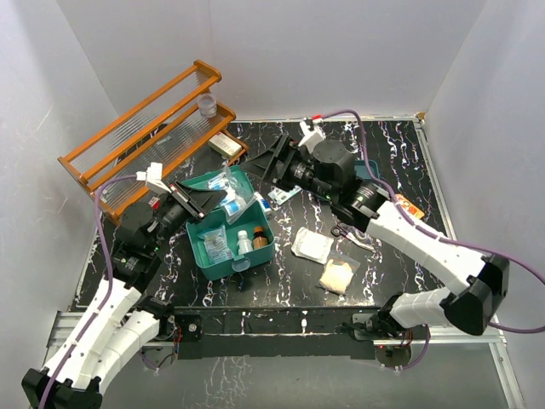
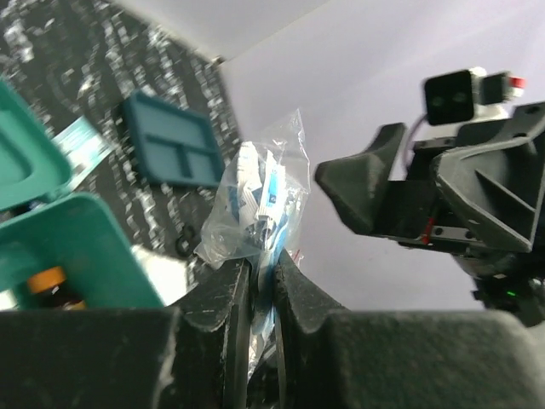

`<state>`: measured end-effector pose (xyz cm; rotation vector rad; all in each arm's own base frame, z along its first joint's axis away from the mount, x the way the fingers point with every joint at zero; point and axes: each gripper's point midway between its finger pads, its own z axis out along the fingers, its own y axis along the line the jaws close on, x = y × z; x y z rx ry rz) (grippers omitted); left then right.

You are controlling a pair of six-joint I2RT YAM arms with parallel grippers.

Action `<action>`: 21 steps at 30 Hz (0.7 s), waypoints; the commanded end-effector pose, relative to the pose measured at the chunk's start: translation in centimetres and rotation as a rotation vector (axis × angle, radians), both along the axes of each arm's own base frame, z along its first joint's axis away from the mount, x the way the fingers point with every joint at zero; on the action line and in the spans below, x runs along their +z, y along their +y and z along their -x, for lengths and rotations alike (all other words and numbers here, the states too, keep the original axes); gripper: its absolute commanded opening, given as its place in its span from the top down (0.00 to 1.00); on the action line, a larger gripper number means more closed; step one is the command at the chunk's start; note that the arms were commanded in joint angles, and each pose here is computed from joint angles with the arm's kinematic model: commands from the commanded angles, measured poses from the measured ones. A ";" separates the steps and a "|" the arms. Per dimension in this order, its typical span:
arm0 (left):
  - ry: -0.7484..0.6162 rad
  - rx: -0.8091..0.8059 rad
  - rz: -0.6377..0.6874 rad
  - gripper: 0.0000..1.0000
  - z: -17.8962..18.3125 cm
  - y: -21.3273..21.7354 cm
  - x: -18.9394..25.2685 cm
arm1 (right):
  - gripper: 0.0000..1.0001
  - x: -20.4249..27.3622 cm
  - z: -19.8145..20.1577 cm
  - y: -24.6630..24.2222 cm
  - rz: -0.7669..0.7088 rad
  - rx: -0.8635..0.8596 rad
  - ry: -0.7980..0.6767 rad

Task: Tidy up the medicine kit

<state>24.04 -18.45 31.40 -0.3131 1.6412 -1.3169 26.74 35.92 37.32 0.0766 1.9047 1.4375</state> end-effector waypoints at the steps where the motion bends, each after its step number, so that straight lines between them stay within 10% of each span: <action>1: 0.241 -0.045 -0.272 0.99 2.1 0.8 -5.7 | 0.31 -1.4 -1.2 -5.0 0.124 -0.228 -0.046; 12: 0.632 -0.120 -0.564 1.00 3.5 2.2 -15.0 | 0.33 -11.5 -1.0 -9.1 0.355 -0.357 0.063; 21: 0.690 -0.071 -0.639 1.00 1.1 2.6 -18.1 | 0.33 -14.7 -3.7 -7.8 0.494 -0.349 -0.010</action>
